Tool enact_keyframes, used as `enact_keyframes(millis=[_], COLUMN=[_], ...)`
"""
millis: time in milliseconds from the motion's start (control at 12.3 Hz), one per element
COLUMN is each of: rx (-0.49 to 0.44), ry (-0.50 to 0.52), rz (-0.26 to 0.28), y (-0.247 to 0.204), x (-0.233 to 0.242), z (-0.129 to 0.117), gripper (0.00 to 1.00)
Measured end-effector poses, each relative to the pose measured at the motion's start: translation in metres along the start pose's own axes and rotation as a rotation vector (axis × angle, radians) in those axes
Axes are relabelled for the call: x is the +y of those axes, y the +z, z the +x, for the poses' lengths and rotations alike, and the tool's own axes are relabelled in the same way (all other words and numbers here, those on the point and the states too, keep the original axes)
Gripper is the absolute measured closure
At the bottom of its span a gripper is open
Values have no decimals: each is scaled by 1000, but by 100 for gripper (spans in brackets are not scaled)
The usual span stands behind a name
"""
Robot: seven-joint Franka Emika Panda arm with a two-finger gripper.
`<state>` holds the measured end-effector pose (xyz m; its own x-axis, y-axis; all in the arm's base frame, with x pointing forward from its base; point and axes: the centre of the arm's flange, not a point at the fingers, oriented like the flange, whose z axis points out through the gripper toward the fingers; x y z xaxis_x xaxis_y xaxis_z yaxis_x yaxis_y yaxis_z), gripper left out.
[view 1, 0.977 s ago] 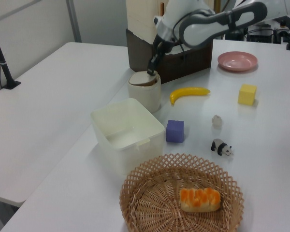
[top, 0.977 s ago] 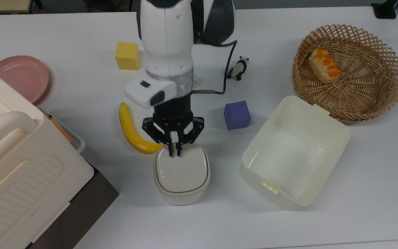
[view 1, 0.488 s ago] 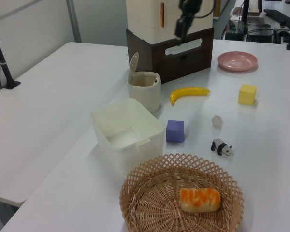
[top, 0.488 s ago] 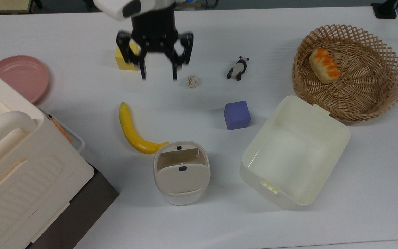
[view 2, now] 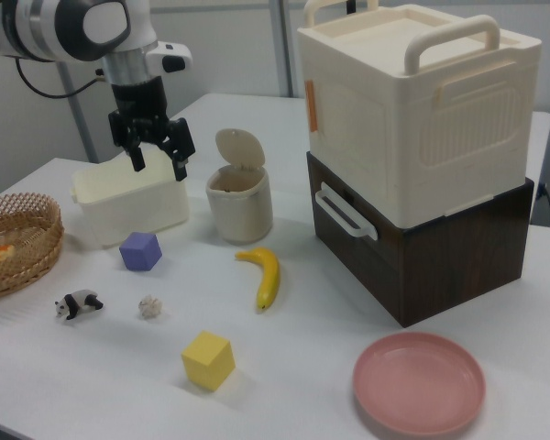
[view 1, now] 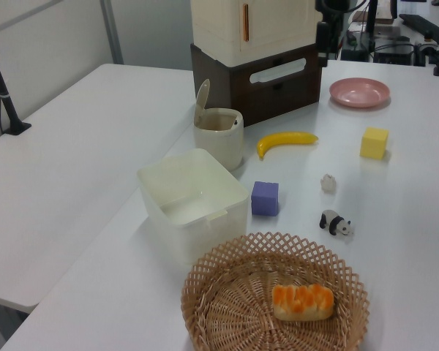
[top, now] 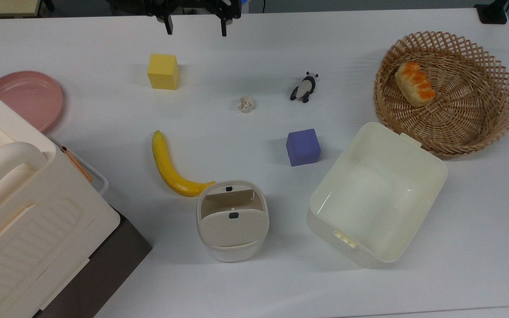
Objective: Open the trash can
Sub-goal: 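Raise the gripper away from the trash can, leaving the lid flipped up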
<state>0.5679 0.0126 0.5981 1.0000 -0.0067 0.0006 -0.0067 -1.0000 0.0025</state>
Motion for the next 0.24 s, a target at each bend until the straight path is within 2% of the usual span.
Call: enact_keyframes(millis=[244], rx=[-32], ry=[1], rz=[-8], y=[2], x=[3], z=[-12], gripper=[0])
